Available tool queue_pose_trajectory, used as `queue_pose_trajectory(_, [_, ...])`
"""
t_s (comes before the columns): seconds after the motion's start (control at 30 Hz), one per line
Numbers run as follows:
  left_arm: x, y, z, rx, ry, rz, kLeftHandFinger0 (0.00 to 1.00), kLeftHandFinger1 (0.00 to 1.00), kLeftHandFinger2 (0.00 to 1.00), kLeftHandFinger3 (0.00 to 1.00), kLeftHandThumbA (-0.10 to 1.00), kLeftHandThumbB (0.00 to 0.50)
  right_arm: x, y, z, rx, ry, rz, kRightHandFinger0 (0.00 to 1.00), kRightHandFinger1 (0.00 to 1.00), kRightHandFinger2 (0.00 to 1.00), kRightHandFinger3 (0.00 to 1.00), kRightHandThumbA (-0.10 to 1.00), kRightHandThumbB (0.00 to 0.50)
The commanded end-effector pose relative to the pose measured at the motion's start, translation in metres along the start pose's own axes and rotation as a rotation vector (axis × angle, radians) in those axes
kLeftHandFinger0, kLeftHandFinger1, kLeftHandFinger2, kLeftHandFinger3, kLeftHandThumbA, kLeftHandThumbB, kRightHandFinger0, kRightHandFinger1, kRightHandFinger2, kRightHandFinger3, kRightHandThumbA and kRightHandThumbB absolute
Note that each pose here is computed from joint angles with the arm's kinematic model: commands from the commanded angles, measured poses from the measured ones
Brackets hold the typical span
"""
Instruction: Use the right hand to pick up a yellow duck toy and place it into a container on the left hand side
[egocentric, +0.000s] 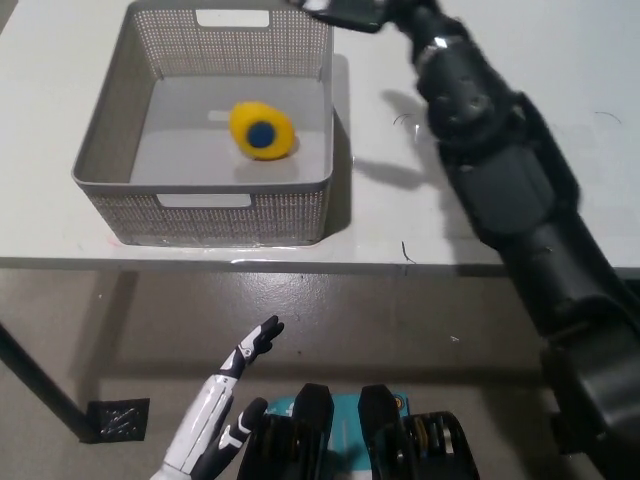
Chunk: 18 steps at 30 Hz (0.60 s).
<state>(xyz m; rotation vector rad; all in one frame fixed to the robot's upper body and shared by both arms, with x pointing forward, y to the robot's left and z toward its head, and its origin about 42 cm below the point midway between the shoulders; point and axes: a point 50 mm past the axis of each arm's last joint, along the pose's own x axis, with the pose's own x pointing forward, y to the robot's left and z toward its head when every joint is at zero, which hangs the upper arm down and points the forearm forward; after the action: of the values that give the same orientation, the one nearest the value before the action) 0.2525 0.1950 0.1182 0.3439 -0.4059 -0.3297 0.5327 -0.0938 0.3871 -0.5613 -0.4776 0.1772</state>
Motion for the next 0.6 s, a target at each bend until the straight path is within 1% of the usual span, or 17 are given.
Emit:
queue_pose_trajectory(0.0, [0.001, 0.008, 0.006, 0.024, -0.034, 0.018, 1.00, 1.00, 1.00, 1.00, 1.00, 0.303, -0.072, -0.099, 0.043, 0.056, -0.191, -0.214, 1.00, 1.00, 1.00, 1.00, 1.00, 0.434])
queue_pose_trajectory(0.03, [0.002, 0.009, 0.005, 0.029, -0.035, 0.020, 1.00, 1.00, 1.00, 1.00, 1.00, 0.297, -0.108, -0.094, 0.043, 0.047, -0.241, -0.225, 1.00, 1.00, 1.00, 1.00, 1.00, 0.420])
queue_pose_trajectory(0.07, [0.003, 0.009, 0.005, 0.030, -0.034, 0.019, 1.00, 1.00, 1.00, 1.00, 1.00, 0.295, -0.123, -0.092, 0.044, 0.038, -0.260, -0.226, 1.00, 1.00, 1.00, 1.00, 1.00, 0.419])
queue_pose_trajectory(0.17, [0.003, 0.009, 0.005, 0.031, -0.032, 0.018, 1.00, 1.00, 1.00, 1.00, 1.00, 0.296, -0.133, -0.090, 0.045, 0.032, -0.268, -0.225, 1.00, 1.00, 1.00, 1.00, 1.00, 0.419])
queue_pose_trajectory(0.2, [0.004, 0.010, 0.004, 0.029, -0.033, 0.024, 1.00, 1.00, 1.00, 1.00, 1.00, 0.307, -0.165, -0.080, 0.040, 0.047, -0.307, -0.236, 1.00, 1.00, 1.00, 1.00, 1.00, 0.404])
queue_pose_trajectory(0.23, [0.006, 0.012, 0.003, 0.026, -0.031, 0.034, 1.00, 1.00, 1.00, 1.00, 1.00, 0.309, -0.214, -0.067, 0.039, 0.074, -0.363, -0.256, 1.00, 1.00, 1.00, 1.00, 1.00, 0.406])
queue_pose_trajectory(0.27, [0.006, 0.012, 0.003, 0.023, -0.029, 0.038, 1.00, 1.00, 1.00, 1.00, 1.00, 0.311, -0.230, -0.057, 0.031, 0.104, -0.373, -0.256, 1.00, 1.00, 1.00, 1.00, 1.00, 0.379])
queue_pose_trajectory(0.3, [0.007, 0.012, 0.002, 0.019, -0.027, 0.043, 1.00, 1.00, 1.00, 1.00, 1.00, 0.313, -0.248, -0.043, 0.018, 0.156, -0.367, -0.257, 1.00, 1.00, 1.00, 1.00, 1.00, 0.371])
queue_pose_trajectory(0.4, [0.007, 0.012, 0.002, 0.019, -0.027, 0.043, 1.00, 1.00, 1.00, 1.00, 1.00, 0.315, -0.251, -0.042, 0.017, 0.161, -0.363, -0.256, 1.00, 1.00, 1.00, 1.00, 1.00, 0.370])
queue_pose_trajectory(0.43, [0.005, 0.012, 0.001, 0.002, -0.015, 0.048, 1.00, 1.00, 1.00, 1.00, 1.00, 0.315, -0.290, -0.006, -0.018, 0.264, -0.256, -0.209, 1.00, 1.00, 1.00, 1.00, 1.00, 0.374])
queue_pose_trajectory(0.47, [0.005, 0.011, 0.001, -0.005, -0.009, 0.050, 1.00, 1.00, 1.00, 1.00, 1.00, 0.315, -0.309, 0.009, -0.031, 0.311, -0.208, -0.196, 1.00, 1.00, 1.00, 1.00, 1.00, 0.374])
queue_pose_trajectory(0.5, [0.005, 0.013, 0.001, -0.013, -0.003, 0.054, 1.00, 1.00, 1.00, 1.00, 1.00, 0.336, -0.319, 0.021, -0.043, 0.330, -0.161, -0.171, 1.00, 1.00, 1.00, 1.00, 1.00, 0.391])
queue_pose_trajectory(0.57, [0.005, 0.014, 0.001, -0.017, 0.001, 0.057, 1.00, 1.00, 1.00, 1.00, 1.00, 0.335, -0.329, 0.031, -0.052, 0.349, -0.133, -0.155, 1.00, 1.00, 1.00, 1.00, 1.00, 0.390])
